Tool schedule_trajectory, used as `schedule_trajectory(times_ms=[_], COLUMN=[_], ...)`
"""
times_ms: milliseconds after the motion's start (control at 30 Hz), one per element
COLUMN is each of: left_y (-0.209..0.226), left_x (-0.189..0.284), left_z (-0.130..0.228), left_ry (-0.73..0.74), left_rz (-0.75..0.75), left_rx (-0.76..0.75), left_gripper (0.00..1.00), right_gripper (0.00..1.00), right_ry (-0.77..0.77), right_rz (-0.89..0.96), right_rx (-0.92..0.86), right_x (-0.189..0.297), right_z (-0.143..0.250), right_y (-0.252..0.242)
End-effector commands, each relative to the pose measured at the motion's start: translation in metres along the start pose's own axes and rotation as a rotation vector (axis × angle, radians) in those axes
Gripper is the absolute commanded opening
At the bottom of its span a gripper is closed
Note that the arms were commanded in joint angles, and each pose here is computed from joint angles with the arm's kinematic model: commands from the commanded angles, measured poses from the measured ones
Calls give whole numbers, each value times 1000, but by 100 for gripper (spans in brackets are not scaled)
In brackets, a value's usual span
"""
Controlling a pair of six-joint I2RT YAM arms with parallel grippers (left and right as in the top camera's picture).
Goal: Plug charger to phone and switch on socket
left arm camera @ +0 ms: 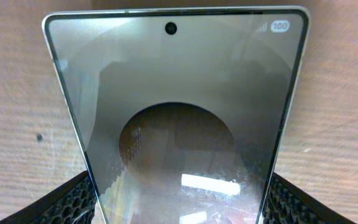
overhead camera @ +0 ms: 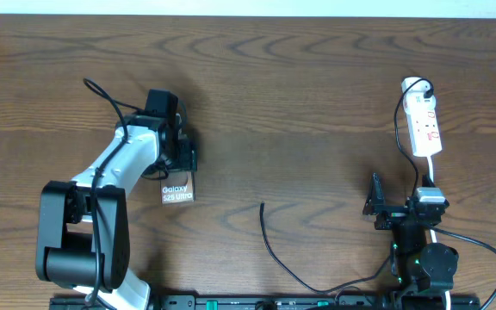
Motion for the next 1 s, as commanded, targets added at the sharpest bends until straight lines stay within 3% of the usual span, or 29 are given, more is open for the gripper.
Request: schedule_trajectory(times_ms=[0,267,333,567,633,800,967], left_y=[-1,-1,-1,-1,-1,-1,-1], left_x=[-9,-17,-17,-17,-17,-17,-17], left_z=[8,9,10,10,10,10,10], left_ry=[36,56,58,58,58,59,62], left_rz=[10,11,11,11,11,11,12], left_rx=[14,14,14,14,14,14,14], left_gripper=[7,8,16,73,84,94,95], right_gripper=[99,99,99,99,99,99,99], right_ry=[5,5,5,5,5,5,5], right_rz=[0,0,0,0,0,0,0], right_rx=[12,13,12,12,12,12,12], right_x=[0,0,0,0,0,0,0], right_z=[1,1,1,1,1,1,1], right_y=[0,0,0,0,0,0,0])
Point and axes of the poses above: each gripper's point midway between its finger pads, its own x axis back along the fingers, its own y axis along the line the jaws close on, z = x × y, the point moved 8 cm from there along x, back along the fingers, and after that the axes turned 14 degrees about -x, right-handed, at the moved point
